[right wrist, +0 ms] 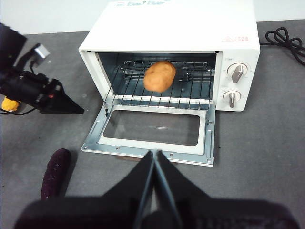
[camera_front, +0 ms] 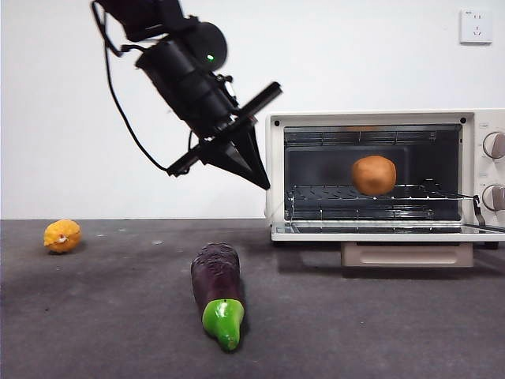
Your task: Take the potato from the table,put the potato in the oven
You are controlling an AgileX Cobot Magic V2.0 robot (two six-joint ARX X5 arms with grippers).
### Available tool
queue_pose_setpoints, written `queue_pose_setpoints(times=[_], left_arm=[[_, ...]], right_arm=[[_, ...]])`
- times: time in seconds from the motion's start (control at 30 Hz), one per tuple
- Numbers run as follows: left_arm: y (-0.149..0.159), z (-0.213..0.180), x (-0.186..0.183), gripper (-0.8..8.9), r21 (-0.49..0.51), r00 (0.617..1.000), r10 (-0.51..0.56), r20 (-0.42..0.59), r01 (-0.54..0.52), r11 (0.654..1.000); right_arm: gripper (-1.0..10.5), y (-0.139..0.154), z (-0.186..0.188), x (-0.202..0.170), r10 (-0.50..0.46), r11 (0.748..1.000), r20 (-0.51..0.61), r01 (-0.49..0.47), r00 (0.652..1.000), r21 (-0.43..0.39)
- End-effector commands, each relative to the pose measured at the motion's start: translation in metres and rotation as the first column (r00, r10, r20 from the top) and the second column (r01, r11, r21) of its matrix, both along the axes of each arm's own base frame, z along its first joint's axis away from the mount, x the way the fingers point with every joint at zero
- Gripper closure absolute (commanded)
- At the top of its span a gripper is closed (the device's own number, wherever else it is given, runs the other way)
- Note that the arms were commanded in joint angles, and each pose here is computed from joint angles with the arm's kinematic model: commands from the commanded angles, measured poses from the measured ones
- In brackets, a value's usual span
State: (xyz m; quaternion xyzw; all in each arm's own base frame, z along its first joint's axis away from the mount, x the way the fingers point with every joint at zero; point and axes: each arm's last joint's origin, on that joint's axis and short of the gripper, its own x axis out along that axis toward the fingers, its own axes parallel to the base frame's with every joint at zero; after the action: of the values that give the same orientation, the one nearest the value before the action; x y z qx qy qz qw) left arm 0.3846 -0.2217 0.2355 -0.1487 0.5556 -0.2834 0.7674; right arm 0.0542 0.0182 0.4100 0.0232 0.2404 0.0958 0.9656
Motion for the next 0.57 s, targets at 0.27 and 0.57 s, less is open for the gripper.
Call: queue_pose_setpoints(times=[0.27,0.57], left_arm=[[0.003,-0.019,0.012,8.2,0.143,0.998,0.055,-0.022,-0.051,0.988],[-0.004,-0.035,0.012,8.2,0.162,0.997,0.04,-0.064,-0.029,0.986]], right_arm=[[9.5,-0.006,-0.003,-0.013,-0.008,1.0,0.002,0.008,1.0,-0.01],[9.5,-0.007,-0.004,-0.016,-0.008,1.0,-0.008,0.008,1.0,-0.014]])
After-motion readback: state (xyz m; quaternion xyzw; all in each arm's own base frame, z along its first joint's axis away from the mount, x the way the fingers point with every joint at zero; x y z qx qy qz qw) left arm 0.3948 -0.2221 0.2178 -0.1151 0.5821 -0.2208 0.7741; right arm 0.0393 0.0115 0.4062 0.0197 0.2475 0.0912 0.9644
